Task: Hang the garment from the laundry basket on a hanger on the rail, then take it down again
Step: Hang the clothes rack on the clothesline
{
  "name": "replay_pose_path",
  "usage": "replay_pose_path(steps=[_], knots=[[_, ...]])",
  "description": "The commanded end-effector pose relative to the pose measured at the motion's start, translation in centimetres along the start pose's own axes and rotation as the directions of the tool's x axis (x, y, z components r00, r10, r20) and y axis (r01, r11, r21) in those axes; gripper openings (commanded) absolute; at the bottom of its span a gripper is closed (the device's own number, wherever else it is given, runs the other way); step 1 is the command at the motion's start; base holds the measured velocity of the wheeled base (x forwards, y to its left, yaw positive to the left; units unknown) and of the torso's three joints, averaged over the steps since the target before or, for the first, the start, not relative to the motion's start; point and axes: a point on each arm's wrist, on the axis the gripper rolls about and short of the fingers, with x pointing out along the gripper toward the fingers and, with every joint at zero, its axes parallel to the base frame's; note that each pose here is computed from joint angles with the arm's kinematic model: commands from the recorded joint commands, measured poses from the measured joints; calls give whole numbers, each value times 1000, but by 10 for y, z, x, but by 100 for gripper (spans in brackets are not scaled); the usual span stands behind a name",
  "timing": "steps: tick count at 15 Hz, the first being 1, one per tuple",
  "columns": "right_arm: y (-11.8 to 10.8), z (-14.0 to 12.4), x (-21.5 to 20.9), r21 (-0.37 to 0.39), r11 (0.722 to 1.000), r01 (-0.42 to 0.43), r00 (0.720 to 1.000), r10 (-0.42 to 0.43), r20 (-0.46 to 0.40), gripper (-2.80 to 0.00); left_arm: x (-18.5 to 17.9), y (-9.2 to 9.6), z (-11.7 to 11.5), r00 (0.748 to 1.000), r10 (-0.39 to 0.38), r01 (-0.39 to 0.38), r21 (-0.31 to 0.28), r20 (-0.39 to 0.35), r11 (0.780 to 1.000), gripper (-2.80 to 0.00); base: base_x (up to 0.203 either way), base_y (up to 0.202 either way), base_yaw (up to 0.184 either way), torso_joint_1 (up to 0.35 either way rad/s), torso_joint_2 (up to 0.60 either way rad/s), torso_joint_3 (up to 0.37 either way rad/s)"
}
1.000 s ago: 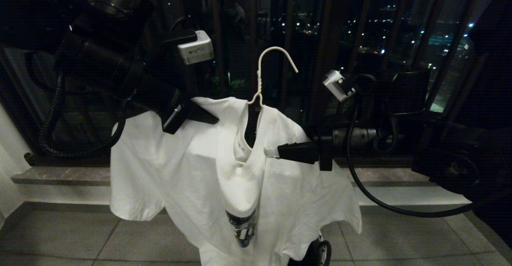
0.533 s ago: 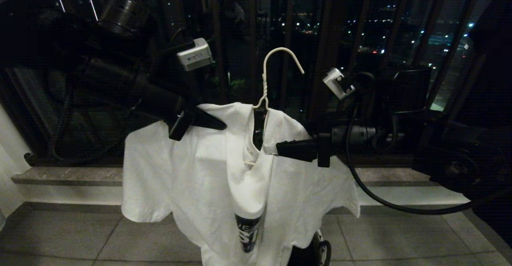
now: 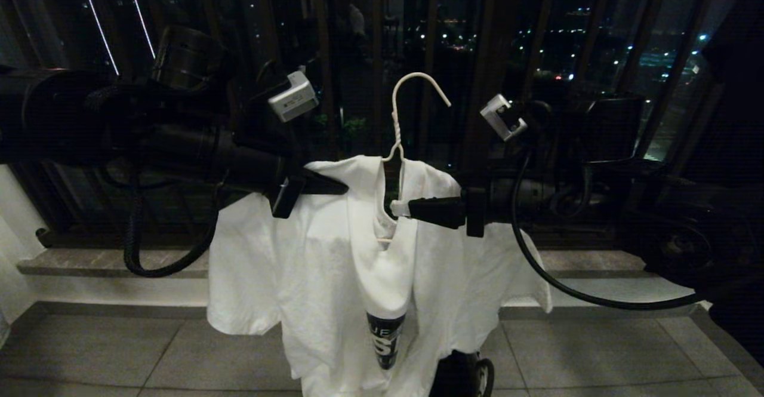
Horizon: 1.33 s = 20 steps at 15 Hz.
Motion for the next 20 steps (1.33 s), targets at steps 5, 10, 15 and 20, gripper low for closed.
replay_pose_path(steps=[5, 10, 15, 20], knots=[[-18, 5, 2, -5, 995, 96, 995, -96, 23, 0, -9, -8, -9, 999, 24, -25, 22, 32, 999, -280, 0, 0, 0, 0, 0, 0], [-32, 13, -9, -10, 989, 146, 988, -146, 52, 0, -11, -5, -10, 998, 46, -47, 10, 47, 999, -280, 0, 0, 0, 0, 0, 0], [-46, 25, -32, -8, 976, 216, 972, -215, 91, 0, -18, -4, -14, 993, 82, -81, -17, 83, 997, -280, 0, 0, 0, 0, 0, 0], [-51, 38, -51, -13, 964, 266, 956, -263, 127, -280, -30, -9, -17, 988, 90, -85, -44, 123, 995, -280, 0, 0, 0, 0, 0, 0]])
